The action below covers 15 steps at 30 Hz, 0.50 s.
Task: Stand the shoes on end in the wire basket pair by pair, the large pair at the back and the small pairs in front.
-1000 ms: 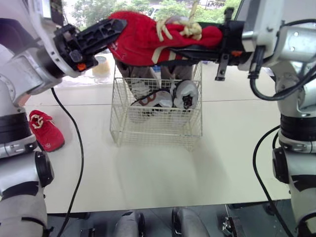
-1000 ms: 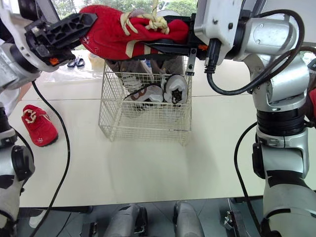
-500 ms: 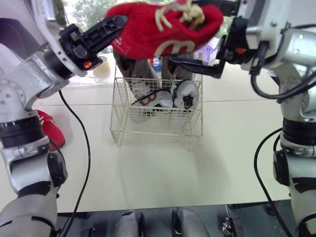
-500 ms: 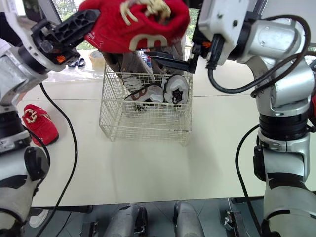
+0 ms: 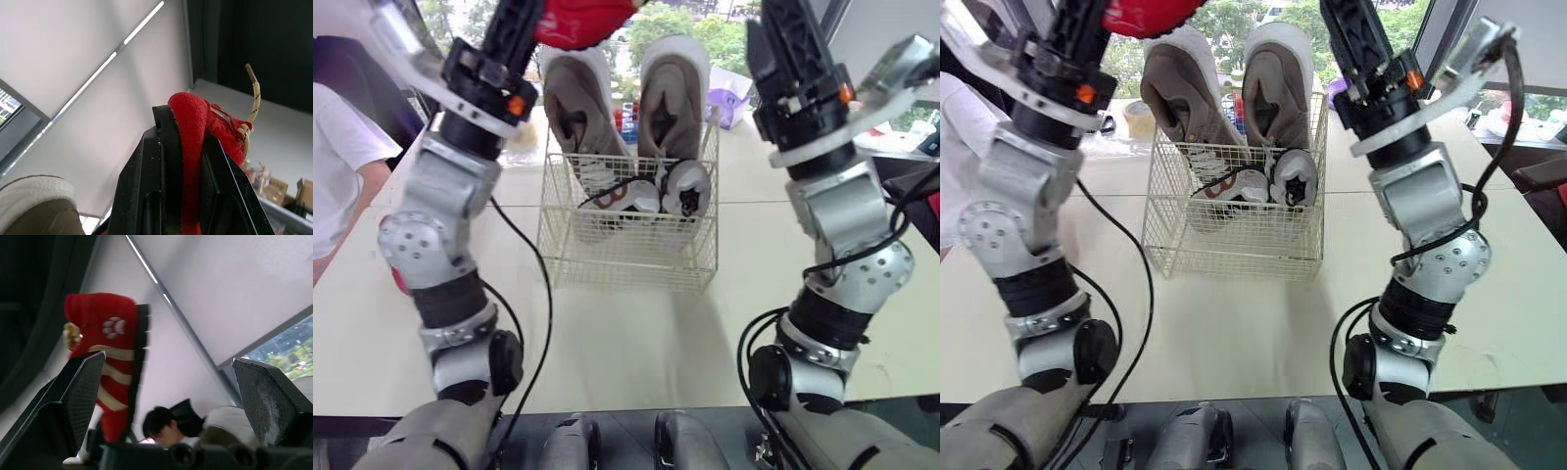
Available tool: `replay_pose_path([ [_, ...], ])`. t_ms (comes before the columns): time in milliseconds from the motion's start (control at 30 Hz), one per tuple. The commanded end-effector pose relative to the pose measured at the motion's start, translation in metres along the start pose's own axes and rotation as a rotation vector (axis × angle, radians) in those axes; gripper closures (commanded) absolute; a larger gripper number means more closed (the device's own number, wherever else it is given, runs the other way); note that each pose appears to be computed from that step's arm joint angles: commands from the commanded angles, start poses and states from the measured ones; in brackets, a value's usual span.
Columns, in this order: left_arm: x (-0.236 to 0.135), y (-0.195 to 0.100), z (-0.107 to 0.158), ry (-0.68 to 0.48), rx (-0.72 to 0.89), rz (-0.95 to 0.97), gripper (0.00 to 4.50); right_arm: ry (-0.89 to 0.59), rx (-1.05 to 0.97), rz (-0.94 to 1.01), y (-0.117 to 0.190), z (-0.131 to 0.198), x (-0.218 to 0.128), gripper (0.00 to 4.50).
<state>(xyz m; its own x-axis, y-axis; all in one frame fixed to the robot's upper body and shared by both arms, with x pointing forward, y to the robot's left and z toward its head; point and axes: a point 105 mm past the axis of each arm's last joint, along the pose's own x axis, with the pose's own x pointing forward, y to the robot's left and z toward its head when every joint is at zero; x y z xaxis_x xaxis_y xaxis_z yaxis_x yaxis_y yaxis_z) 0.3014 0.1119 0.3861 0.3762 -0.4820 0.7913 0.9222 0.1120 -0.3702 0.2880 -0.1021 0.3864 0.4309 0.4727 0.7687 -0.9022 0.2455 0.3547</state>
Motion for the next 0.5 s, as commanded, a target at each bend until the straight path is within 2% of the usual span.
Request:
replay_pose_path([
  [33, 0.000, -0.009, -0.014, 0.027, 0.018, -0.035, 4.27, -0.029, 0.013, 0.048, 0.017, 0.000, 0.008, 0.02],
  [233, -0.009, -0.001, -0.031, 0.082, 0.011, -0.012, 4.27, -0.048, 0.013, 0.065, 0.023, 0.000, 0.014, 0.02],
  [433, -0.017, 0.004, -0.036, 0.107, 0.024, 0.013, 4.27, -0.057, -0.005, 0.075, 0.024, 0.006, 0.015, 0.02],
  [467, -0.017, 0.005, -0.036, 0.108, 0.026, 0.013, 4.27, -0.055, -0.006, 0.078, 0.025, 0.006, 0.015, 0.53],
  [500, -0.017, 0.005, -0.037, 0.111, 0.033, 0.018, 4.27, -0.053, -0.006, 0.081, 0.025, 0.006, 0.015, 0.84],
])
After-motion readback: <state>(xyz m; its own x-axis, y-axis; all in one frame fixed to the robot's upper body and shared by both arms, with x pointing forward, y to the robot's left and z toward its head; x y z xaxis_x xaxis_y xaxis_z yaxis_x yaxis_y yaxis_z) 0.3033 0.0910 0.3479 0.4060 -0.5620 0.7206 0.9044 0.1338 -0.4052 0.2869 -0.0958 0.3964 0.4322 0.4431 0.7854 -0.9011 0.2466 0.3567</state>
